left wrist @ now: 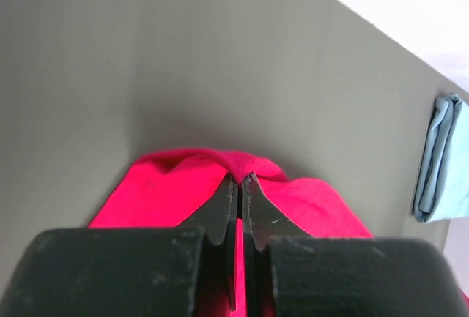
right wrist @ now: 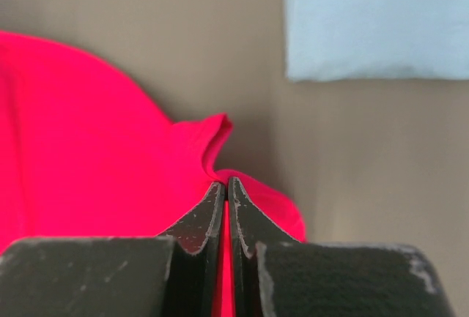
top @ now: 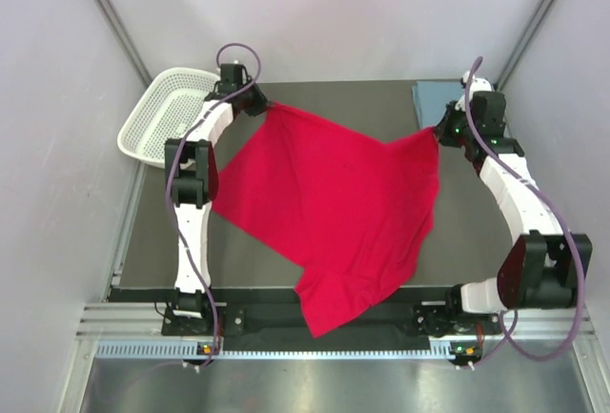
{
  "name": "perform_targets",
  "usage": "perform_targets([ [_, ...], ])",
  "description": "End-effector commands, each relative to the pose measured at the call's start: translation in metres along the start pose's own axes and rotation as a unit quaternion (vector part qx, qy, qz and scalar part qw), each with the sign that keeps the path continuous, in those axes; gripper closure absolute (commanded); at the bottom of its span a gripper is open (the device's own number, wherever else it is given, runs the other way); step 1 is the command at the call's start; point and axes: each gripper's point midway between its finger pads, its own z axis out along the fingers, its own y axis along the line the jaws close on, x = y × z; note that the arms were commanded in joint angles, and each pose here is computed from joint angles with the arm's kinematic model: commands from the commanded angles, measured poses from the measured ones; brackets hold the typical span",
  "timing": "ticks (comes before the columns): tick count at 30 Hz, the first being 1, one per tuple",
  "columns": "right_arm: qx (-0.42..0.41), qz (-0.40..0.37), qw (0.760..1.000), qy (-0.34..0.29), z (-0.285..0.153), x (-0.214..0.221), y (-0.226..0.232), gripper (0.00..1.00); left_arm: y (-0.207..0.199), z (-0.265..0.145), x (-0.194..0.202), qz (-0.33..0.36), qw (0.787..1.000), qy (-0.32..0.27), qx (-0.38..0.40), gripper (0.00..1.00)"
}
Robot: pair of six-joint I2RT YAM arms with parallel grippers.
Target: Fold and stack the t-shirts
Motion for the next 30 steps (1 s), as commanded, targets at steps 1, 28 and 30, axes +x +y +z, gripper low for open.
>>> perform_targets([
  [1,-0.015,0.007,1.000,0.004,-0.038,0.000,0.032,1.00,-0.016,-0.028,-0.021,-0.011,1.000,0.005,0.017,1.00],
  [28,-0.052,0.015,0.990,0.130,-0.123,0.131,0.057,1.00,0.062,-0.090,-0.009,-0.001,0.993,0.084,-0.079,1.00],
  [30,-0.052,0.010,0.989,0.141,-0.125,0.137,0.056,1.00,0.066,-0.091,-0.005,-0.001,0.992,0.089,-0.088,1.00],
])
